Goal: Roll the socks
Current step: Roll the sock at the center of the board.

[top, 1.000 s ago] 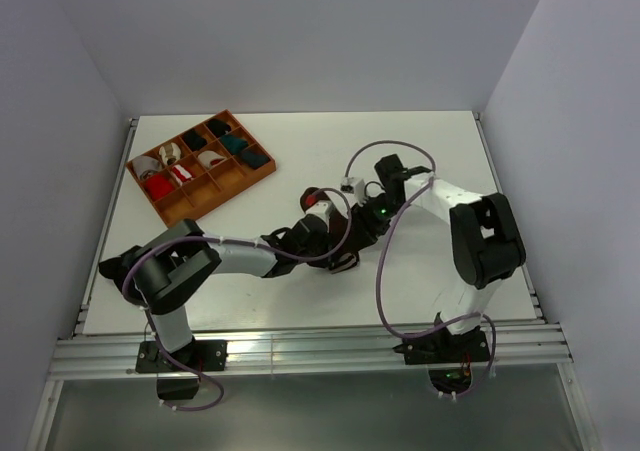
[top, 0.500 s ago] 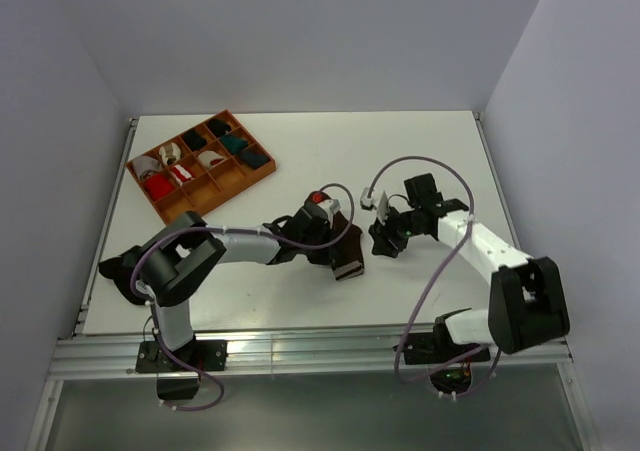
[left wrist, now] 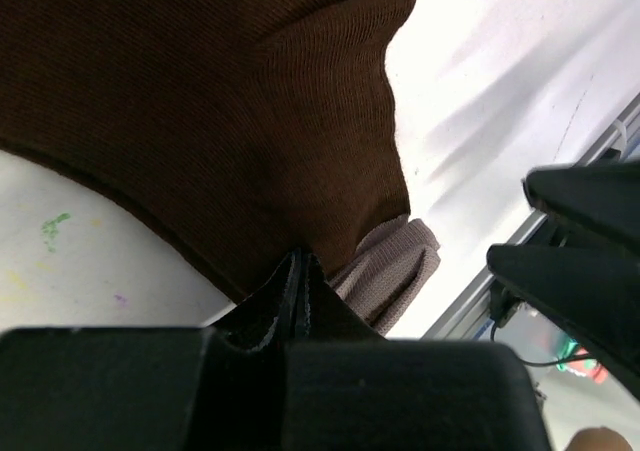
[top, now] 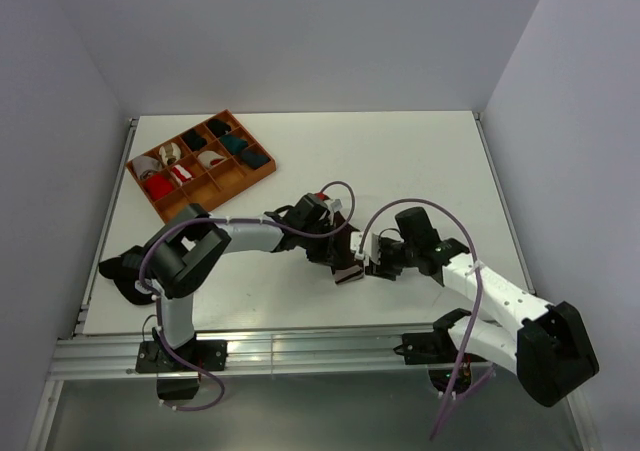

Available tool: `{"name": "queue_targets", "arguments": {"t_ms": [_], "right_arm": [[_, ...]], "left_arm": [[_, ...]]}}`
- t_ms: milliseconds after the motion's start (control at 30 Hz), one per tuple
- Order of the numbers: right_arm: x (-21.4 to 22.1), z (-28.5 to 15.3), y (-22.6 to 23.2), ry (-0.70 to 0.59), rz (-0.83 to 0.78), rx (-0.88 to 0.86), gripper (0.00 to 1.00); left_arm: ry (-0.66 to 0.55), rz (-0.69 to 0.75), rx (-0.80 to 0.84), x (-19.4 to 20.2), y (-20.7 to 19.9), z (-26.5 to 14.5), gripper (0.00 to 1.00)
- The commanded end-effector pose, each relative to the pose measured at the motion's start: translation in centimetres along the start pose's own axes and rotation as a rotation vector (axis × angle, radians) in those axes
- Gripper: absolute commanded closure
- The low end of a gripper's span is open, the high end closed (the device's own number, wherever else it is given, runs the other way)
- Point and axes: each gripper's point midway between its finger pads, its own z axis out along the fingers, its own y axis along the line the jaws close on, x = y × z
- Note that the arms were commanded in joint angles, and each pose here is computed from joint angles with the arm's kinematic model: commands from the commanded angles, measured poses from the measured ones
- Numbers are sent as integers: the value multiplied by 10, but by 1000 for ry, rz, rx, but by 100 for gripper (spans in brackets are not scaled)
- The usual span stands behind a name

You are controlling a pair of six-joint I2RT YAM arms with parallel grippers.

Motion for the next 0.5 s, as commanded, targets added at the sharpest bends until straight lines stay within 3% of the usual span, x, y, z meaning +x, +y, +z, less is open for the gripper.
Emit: {"name": "queue_targets", "arguments": {"t_ms": [0,467], "right_arm": [[-14,-4,-3,-48,-150,62,44],[-5,24,36,20,-351,-17,45]], "left_arm": [[111,-16,-81,27,25,5,100],[137,-39,-71,29,29,10,100]]}}
